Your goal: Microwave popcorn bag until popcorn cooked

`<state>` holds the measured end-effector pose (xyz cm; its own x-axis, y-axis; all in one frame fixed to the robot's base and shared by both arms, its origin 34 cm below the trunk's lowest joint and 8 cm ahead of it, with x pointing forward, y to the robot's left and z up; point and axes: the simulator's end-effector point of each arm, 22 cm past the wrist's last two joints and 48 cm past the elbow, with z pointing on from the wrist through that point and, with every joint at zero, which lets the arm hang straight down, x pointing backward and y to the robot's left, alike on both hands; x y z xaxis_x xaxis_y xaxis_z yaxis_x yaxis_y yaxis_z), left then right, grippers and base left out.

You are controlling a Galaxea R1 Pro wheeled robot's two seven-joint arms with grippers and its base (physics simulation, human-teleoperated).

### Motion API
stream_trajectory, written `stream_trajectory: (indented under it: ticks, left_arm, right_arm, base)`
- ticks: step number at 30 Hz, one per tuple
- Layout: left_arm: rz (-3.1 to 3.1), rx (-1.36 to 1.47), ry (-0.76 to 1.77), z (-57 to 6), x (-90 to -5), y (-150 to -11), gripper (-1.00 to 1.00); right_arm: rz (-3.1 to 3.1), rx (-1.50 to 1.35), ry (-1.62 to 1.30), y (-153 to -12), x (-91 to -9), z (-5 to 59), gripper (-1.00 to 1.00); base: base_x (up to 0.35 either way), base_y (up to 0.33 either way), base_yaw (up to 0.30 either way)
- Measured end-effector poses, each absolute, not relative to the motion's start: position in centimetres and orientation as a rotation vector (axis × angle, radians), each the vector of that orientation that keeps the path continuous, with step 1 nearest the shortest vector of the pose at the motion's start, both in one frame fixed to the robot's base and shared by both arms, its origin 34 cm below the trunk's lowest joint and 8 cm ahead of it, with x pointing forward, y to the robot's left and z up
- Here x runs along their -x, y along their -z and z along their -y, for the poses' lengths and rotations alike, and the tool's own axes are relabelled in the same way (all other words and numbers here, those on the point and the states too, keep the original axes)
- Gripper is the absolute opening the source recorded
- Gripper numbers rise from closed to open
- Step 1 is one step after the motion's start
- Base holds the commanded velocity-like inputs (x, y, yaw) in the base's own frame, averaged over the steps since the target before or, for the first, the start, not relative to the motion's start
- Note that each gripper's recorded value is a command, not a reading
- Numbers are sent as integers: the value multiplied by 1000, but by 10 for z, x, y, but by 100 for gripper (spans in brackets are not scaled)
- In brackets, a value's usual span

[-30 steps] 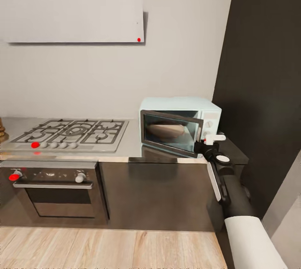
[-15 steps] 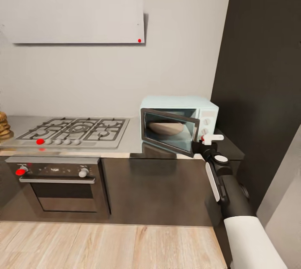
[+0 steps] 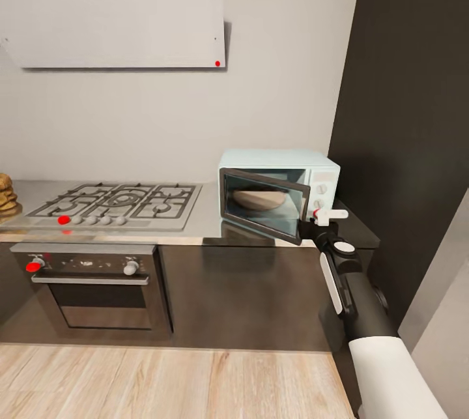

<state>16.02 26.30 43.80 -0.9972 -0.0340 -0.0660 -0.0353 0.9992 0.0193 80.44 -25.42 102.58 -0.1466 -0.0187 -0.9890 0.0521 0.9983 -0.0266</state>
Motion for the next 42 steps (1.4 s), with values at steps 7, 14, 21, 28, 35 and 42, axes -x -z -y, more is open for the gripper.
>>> stream_trajectory:
  ticks: [7, 14, 21, 28, 35, 42]
  left_arm:
    - [-3075, 53, -31, -263, -160, -438, 100]
    - [-3075, 53, -31, -263, -160, -438, 100]
    - [-3075, 53, -31, -263, -160, -438, 100]
    - [-3075, 53, -32, -263, -160, -438, 100]
    - [-3076, 52, -29, -262, -159, -438, 100]
    - [-3076, 51, -29, -262, -159, -438, 100]
  right_arm:
    - [-1715, -78, 92, -1027, -802, 280, 100]
    - [-1737, -76, 88, -1022, -802, 279, 100]
    - [-1760, -73, 202, -1020, -797, 330, 100]
    - [-1735, -98, 246, -1032, -793, 360, 100]
    - [-1734, -101, 244, -1033, -792, 361, 100]
    - [-1734, -100, 238, -1033, -792, 357, 100]
  base:
    - [0, 0, 0]
    - [0, 0, 0]
    - [0, 0, 0]
    - [0, 0, 0]
    - [224, 0, 0]
    - [319, 0, 0]
